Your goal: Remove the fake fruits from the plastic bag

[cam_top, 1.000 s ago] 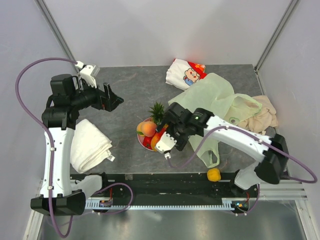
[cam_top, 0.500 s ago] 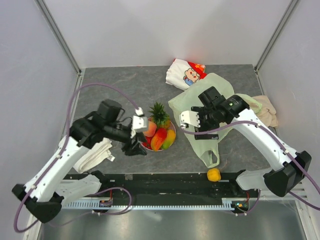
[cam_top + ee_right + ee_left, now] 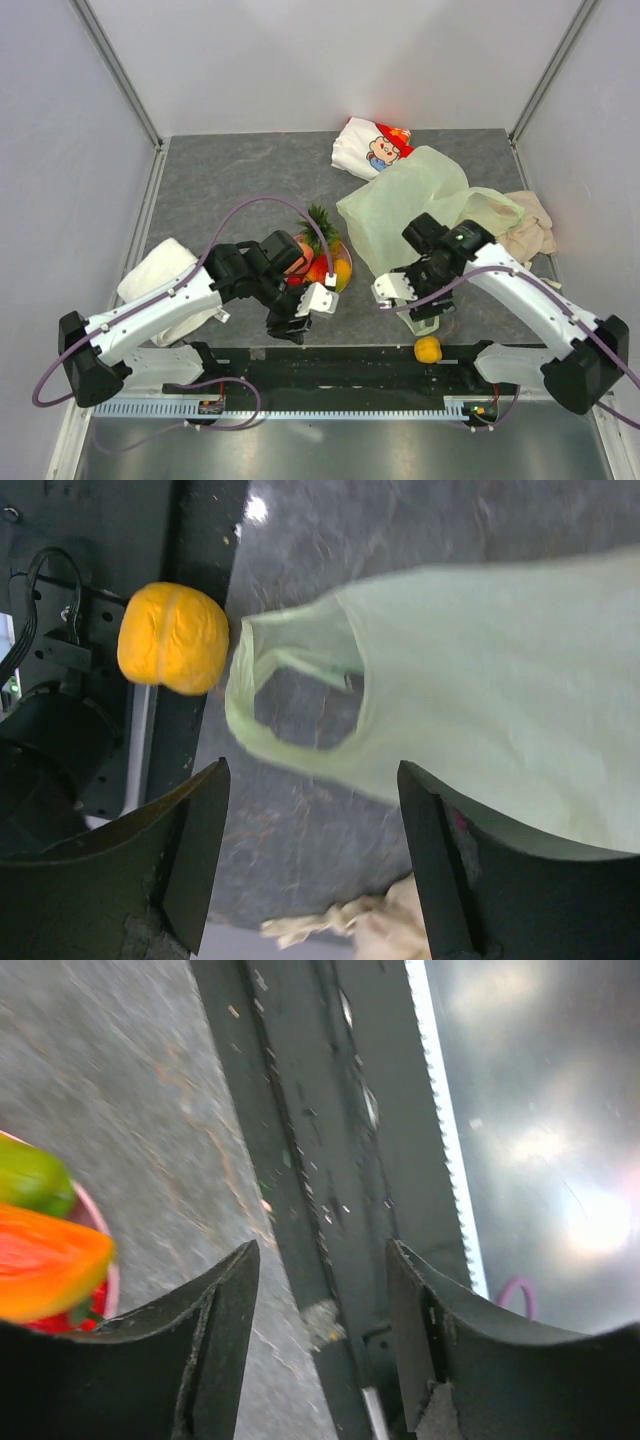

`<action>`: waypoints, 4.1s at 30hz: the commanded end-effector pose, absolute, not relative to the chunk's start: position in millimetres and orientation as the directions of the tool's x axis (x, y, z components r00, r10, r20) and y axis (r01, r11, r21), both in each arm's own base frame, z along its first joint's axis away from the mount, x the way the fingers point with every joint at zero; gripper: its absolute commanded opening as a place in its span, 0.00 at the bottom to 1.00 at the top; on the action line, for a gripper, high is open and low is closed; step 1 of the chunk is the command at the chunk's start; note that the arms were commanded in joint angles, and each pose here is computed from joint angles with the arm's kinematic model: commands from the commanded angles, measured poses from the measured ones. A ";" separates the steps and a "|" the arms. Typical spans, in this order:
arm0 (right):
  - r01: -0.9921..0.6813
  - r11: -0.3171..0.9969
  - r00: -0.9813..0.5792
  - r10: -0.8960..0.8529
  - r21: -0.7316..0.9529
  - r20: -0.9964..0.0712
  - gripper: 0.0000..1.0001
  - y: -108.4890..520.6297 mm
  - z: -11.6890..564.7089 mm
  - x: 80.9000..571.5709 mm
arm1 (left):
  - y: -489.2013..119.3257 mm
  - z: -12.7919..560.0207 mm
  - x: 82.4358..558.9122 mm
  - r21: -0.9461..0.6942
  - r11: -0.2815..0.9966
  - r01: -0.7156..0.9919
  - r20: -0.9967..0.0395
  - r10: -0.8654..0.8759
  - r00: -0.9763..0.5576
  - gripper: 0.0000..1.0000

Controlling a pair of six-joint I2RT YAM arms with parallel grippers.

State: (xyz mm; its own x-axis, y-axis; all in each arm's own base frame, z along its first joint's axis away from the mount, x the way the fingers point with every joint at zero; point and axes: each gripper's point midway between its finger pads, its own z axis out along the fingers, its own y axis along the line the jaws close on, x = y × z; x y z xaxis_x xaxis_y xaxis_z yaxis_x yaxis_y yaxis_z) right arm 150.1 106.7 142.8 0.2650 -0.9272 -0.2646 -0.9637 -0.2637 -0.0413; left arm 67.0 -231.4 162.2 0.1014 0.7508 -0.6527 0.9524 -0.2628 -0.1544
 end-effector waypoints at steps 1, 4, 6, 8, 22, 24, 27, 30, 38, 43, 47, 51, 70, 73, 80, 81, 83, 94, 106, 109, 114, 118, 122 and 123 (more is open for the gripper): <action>-0.863 -0.483 0.422 -0.852 0.152 -0.311 0.73 111.3 120.6 103.7 | -265.9 191.9 89.1 -0.083 -0.209 0.974 -0.731 0.677 0.083 0.62; -0.768 -0.622 0.559 -0.767 0.152 -0.316 0.74 103.0 105.6 78.6 | -266.1 184.3 90.2 -0.111 -0.185 0.977 -0.714 0.699 0.051 0.62; -0.684 -0.720 0.660 -0.679 0.116 -0.322 0.79 96.7 97.8 66.4 | -263.1 178.0 92.2 -0.115 -0.159 0.981 -0.700 0.714 0.034 0.63; -0.628 -0.772 0.712 -0.619 0.094 -0.332 0.81 93.5 92.5 59.8 | -261.7 174.7 92.3 -0.129 -0.139 0.982 -0.689 0.725 0.012 0.63; -0.408 -0.894 0.795 -0.448 0.184 -0.409 0.77 94.3 70.4 43.9 | -253.6 168.3 110.9 -0.110 -0.064 0.992 -0.665 0.746 -0.025 0.64; -0.386 -0.902 0.803 -0.431 0.192 -0.412 0.77 93.2 68.3 43.5 | -251.7 169.7 114.2 -0.106 -0.050 0.993 -0.667 0.745 -0.034 0.64; -0.358 -0.905 0.804 -0.424 0.231 -0.417 0.77 93.9 65.5 43.6 | -249.7 172.7 121.4 -0.103 -0.021 0.994 -0.672 0.739 -0.054 0.65; -0.348 -0.889 0.799 -0.447 0.297 -0.403 0.76 93.4 62.3 47.2 | -248.4 178.7 126.0 -0.097 -0.001 0.995 -0.683 0.727 -0.066 0.65; -0.347 -0.859 0.792 -0.484 0.377 -0.373 0.52 94.3 48.8 55.4 | -230.2 175.2 128.8 -0.045 0.021 0.999 -0.680 0.732 -0.046 0.65; -0.437 -0.851 0.788 -0.518 0.291 -0.332 0.36 117.6 76.5 76.5 | -212.5 170.1 127.6 -0.031 0.047 0.998 -0.688 0.724 -0.055 0.64; -0.547 -0.829 0.771 -0.554 0.119 -0.315 0.30 157.2 117.5 103.9 | -203.2 160.7 115.5 -0.054 0.045 0.998 -0.684 0.727 -0.070 0.64; -0.676 -0.737 0.683 -0.627 0.001 -0.376 0.27 206.0 151.6 135.2 | -207.0 145.0 120.9 -0.051 0.094 0.994 -0.701 0.705 -0.103 0.62; -0.959 -0.109 0.275 -0.599 -0.263 -0.752 0.33 347.4 219.0 238.0 | -186.9 175.8 194.5 -0.162 0.542 0.825 -0.785 0.436 -0.440 0.58; -0.953 -0.120 0.292 -0.607 -0.279 -0.739 0.34 349.7 212.3 239.3 | -190.8 173.5 193.7 -0.177 0.521 0.835 -0.781 0.442 -0.441 0.58; -0.944 -0.139 0.318 -0.617 -0.298 -0.720 0.39 349.9 205.0 243.1 | -196.6 172.2 192.4 -0.188 0.487 0.853 -0.788 0.443 -0.427 0.58; -0.944 -0.140 0.319 -0.620 -0.299 -0.717 0.40 349.8 203.7 243.9 | -197.3 171.6 191.4 -0.192 0.481 0.856 -0.788 0.444 -0.426 0.58; -0.941 -0.148 0.329 -0.620 -0.306 -0.712 0.42 349.8 202.6 244.3 | -197.8 172.2 191.8 -0.189 0.476 0.859 -0.790 0.445 -0.421 0.58; -0.938 -0.187 0.342 -0.645 -0.292 -0.684 0.54 344.2 186.9 241.9 | -201.2 164.9 188.0 -0.202 0.432 0.879 -0.782 0.468 -0.410 0.58; -0.939 -0.191 0.339 -0.653 -0.286 -0.677 0.66 344.3 178.6 242.3 | -201.2 163.0 187.0 -0.200 0.426 0.882 -0.783 0.472 -0.405 0.58; -0.938 -0.188 0.342 -0.656 -0.293 -0.673 0.83 343.8 179.1 243.7 | -201.5 164.2 186.3 -0.199 0.423 0.884 -0.786 0.470 -0.401 0.58; -0.936 -0.182 0.345 -0.657 -0.302 -0.670 0.87 342.9 181.5 245.0 | -201.7 162.0 185.3 -0.203 0.419 0.885 -0.783 0.473 -0.404 0.58; -0.935 -0.177 0.345 -0.659 -0.308 -0.669 0.88 342.1 183.1 245.6 | -202.4 163.0 184.7 -0.204 0.413 0.888 -0.786 0.472 -0.400 0.59; -0.934 -0.173 0.345 -0.662 -0.312 -0.665 0.88 341.3 182.6 246.7 | -203.0 162.5 185.1 -0.205 0.410 0.889 -0.786 0.472 -0.399 0.59; -0.935 -0.172 0.342 -0.665 -0.309 -0.664 0.88 341.0 181.7 246.7 | -202.8 161.3 184.7 -0.208 0.411 0.888 -0.783 0.474 -0.403 0.58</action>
